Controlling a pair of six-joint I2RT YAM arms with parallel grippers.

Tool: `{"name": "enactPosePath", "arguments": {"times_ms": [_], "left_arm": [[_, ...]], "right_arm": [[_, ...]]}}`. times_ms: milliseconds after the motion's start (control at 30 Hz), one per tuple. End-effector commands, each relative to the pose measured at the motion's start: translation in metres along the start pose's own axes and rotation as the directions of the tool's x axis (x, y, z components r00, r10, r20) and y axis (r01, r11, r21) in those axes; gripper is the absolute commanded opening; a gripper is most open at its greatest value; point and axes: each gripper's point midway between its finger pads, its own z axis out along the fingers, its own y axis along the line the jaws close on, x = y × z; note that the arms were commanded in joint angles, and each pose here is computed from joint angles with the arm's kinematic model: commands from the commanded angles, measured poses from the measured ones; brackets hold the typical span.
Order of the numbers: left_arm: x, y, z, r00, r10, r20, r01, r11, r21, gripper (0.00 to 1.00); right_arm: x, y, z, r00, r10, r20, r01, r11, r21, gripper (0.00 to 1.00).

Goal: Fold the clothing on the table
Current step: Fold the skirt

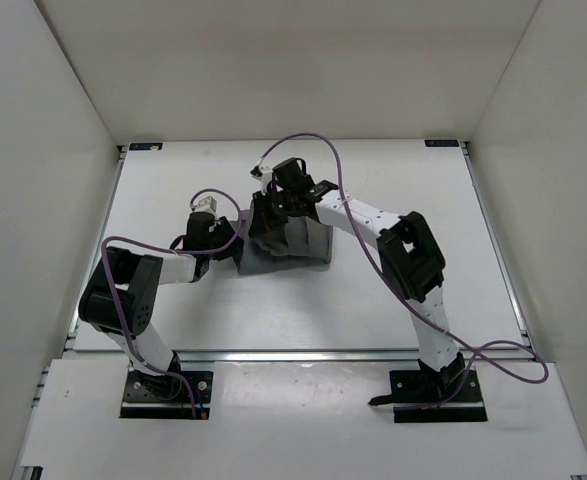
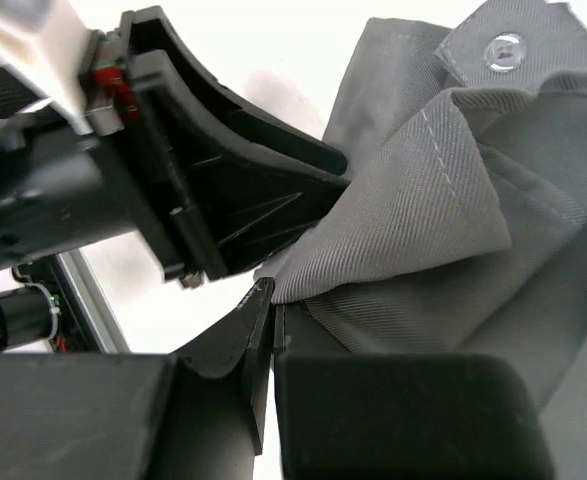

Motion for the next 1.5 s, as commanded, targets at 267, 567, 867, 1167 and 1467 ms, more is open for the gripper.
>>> {"name": "enactPosePath", "arguments": {"times_ms": [267, 567, 867, 1167, 1467], "left_arm": [[0.001, 0.002, -0.004, 1.000, -0.010, 0.003, 0.010, 1.000, -0.007, 0.44], [-0.005, 0.001, -0.010, 1.000, -0.015, 0.015, 0.014, 1.000, 0.006, 0.44], [-0.026, 0.001, -0.036, 0.996, 0.028, 0.087, -0.026, 0.999, -0.024, 0.45], [-0.011, 0.016, -0.031, 0.999, 0.011, 0.053, -0.008, 0.998, -0.063, 0.44], [-0.003, 0.003, -0.020, 0.996, -0.087, 0.034, 0.087, 0.996, 0.003, 0.37]], "right_arm": [[0.022, 0.013, 0.044, 0.990, -0.033, -0.135, 0.024, 0.998, -0.063, 0.00], [0.043, -0.021, 0.060, 0.968, -0.035, -0.248, 0.068, 0.990, 0.125, 0.00], [0.056, -0.076, 0.050, 0.944, 0.022, -0.329, 0.131, 0.889, 0.438, 0.00], [0.043, -0.073, 0.035, 0.952, 0.002, -0.306, 0.152, 0.865, 0.479, 0.00], [0.023, -0.047, 0.016, 0.965, -0.029, -0.260, 0.143, 0.890, 0.433, 0.00]]}}
